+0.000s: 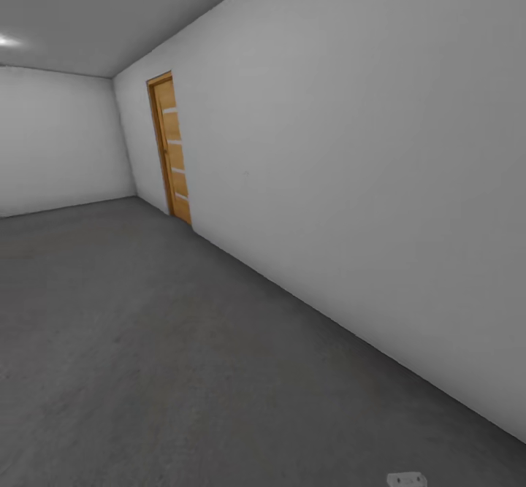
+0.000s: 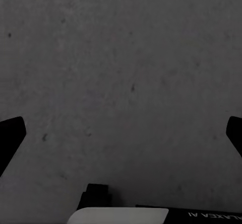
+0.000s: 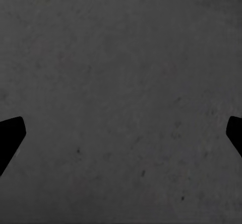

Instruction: Move the two storage containers from the living room to the garage. In the garage, place one container on the floor and stack the other container on top of it (either order is fine).

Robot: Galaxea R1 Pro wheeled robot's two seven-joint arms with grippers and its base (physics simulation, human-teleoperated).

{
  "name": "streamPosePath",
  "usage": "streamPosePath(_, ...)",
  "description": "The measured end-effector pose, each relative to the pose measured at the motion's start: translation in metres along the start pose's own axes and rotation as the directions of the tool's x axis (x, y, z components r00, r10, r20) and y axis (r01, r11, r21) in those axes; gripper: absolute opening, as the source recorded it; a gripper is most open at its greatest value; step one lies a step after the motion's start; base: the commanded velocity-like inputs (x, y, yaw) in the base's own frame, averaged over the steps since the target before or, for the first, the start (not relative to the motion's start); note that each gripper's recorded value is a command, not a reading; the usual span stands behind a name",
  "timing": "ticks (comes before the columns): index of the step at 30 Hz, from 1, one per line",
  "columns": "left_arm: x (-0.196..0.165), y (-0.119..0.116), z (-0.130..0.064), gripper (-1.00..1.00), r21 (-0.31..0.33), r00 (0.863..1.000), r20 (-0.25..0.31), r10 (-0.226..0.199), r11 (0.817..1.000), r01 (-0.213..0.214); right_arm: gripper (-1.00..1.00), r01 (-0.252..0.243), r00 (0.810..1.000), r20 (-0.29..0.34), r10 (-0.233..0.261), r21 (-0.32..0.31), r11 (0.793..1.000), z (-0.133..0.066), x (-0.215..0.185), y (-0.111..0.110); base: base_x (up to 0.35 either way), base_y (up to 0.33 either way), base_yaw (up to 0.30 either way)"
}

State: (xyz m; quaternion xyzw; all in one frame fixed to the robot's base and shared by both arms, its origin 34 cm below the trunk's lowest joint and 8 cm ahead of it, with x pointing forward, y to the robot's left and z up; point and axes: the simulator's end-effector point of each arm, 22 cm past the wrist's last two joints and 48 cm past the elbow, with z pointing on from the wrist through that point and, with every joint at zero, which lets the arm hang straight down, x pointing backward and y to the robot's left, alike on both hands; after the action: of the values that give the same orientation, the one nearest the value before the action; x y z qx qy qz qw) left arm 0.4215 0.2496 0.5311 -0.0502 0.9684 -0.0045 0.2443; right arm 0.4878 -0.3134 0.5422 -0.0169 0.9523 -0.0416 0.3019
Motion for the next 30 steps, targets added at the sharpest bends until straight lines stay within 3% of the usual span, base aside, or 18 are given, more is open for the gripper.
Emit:
streamPosePath(12,-0.0001,0.0023,0.0000,1.00,-0.003,1.000,0.000,-0.001,1.000,0.001,1.00,0.000,1.000,0.000,0.000,0.008,1.000,-0.0001,0.0000,-0.0016,0.293,0.133,0.298)
streamPosePath(30,-0.0001,0.0077,0.0000,1.00,-0.011,1.000,0.000,-0.011,1.000,0.011,1.00,0.000,1.000,0.001,0.000,0.010,1.000,-0.0001,-0.0003,-0.0018,0.316,0.007,0.298)
